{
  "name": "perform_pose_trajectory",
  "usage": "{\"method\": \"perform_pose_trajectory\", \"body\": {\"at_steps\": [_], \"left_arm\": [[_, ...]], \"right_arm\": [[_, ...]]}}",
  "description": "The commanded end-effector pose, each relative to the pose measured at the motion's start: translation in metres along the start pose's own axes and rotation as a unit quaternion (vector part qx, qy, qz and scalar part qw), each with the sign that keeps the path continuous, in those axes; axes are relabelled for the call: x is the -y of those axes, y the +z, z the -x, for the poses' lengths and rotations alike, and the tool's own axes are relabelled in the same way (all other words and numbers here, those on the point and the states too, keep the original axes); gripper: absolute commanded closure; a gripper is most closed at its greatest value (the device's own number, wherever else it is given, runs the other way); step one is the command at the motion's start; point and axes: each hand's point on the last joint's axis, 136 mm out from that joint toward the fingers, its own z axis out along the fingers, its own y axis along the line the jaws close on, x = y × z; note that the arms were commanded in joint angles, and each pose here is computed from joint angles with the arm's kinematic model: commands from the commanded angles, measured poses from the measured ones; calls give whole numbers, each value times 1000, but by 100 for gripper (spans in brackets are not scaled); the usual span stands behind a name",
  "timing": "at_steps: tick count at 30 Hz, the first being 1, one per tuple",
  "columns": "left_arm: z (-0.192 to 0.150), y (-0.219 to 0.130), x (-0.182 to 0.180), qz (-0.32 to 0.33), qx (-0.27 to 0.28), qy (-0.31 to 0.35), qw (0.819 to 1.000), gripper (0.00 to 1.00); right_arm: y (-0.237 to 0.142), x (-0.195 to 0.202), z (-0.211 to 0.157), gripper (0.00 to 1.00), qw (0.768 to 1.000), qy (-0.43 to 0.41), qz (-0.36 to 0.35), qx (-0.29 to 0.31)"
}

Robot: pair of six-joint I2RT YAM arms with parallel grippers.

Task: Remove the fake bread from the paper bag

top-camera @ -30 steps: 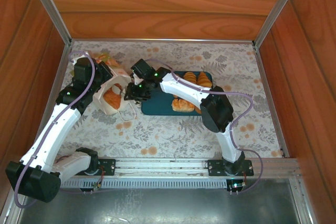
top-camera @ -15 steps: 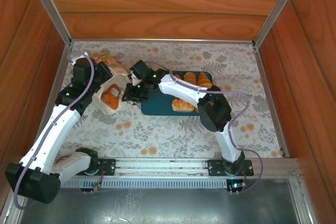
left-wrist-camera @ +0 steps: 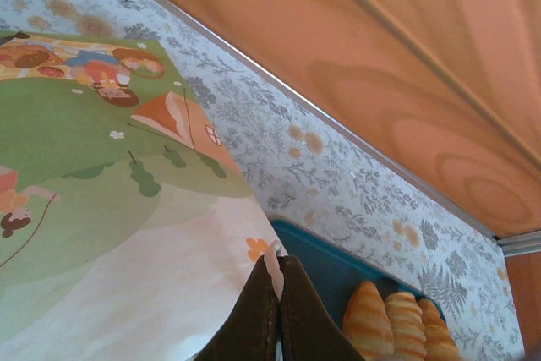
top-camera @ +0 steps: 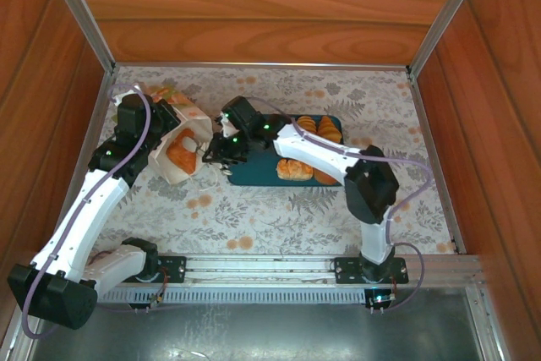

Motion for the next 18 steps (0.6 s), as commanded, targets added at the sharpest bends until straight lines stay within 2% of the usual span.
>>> {"method": "perform_pose_trajectory", "body": {"at_steps": [1, 10, 14, 18], "left_arm": [[4, 1, 1, 4, 14, -13, 1000, 100], [8, 8, -8, 34, 26, -27, 999, 100], [14, 9, -12, 53, 37, -24, 998, 100], [14, 11, -16, 65, 38, -23, 997, 100]], "right_arm": [[-22, -26, -7, 88, 998, -34, 44, 8], [-60, -19, -40, 88, 998, -54, 42, 15], [-77, -3, -62, 88, 998, -56, 21, 6], [-95, 13, -78, 87, 999, -49, 3, 23]]}}
